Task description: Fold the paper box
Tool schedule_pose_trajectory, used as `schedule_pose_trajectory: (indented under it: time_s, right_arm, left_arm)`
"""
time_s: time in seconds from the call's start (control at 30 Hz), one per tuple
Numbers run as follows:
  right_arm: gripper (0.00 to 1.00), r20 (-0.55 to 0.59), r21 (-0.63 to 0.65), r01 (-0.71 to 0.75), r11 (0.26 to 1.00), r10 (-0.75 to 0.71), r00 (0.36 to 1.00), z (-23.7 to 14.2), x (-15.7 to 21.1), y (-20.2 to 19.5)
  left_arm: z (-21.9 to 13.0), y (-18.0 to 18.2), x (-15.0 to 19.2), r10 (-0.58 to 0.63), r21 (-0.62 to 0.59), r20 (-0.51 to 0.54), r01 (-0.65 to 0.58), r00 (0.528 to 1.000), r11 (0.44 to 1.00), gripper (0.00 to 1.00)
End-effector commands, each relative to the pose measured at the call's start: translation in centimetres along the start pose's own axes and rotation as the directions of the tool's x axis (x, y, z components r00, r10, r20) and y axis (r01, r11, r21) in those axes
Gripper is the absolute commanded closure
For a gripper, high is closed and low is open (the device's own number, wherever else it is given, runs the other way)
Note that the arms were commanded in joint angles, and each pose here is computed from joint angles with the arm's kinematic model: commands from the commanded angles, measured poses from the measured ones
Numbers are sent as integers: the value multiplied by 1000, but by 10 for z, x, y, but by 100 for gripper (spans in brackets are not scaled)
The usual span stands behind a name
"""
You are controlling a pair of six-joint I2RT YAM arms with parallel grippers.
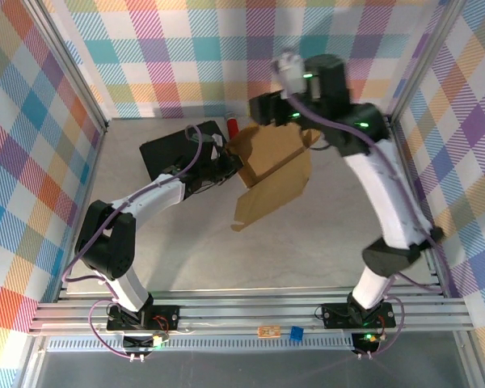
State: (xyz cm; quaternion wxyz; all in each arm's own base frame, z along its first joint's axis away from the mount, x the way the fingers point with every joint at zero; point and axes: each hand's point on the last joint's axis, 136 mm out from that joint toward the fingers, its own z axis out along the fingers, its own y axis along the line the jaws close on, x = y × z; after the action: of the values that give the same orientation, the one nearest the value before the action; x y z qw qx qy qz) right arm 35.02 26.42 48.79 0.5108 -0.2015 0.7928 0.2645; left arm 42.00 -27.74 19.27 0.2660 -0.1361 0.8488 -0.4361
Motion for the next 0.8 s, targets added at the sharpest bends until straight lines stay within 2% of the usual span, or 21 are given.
schedule_pose_trajectory:
  time_s: [0.0, 0.13, 0.2, 0.27, 0.33, 0.4, 0.6, 0.77]
  right_arm:
    - [30, 82, -165, -193, 967, 208, 975, -41, -26, 5]
    - [35, 178, -26, -449, 893, 446, 877, -72, -28, -96]
    - [43, 160, -58, -563, 824, 564, 810, -72, -19, -133]
    - [51, 84, -101, -634, 767, 641, 763, -61, -5, -151]
    - [58, -22, -132, -669, 732, 672, 740, -45, 13, -160]
    - [67, -105, -137, -666, 733, 658, 746, -35, 28, -161]
    - [65, -189, -201, -627, 752, 599, 778, -23, 50, -149]
    - [64, -231, -178, -583, 792, 543, 808, -15, 67, -140]
  left_arm:
    - [0, -29, -11, 12, 123, 9, -13, 1000, 992, 100]
    - [2, -34, -6, 44, 154, -27, -39, 999, 987, 100]
    - [2, -36, -3, 57, 169, -38, -50, 998, 984, 100]
    - [2, -37, -2, 63, 179, -45, -54, 997, 982, 100]
    - [3, -39, -1, 66, 187, -59, -54, 996, 981, 100]
    - [4, -40, 0, 74, 183, -72, -60, 995, 981, 100]
    - [3, -37, 2, 88, 160, -85, -73, 993, 984, 100]
    - [4, -37, 2, 94, 151, -94, -79, 991, 985, 100]
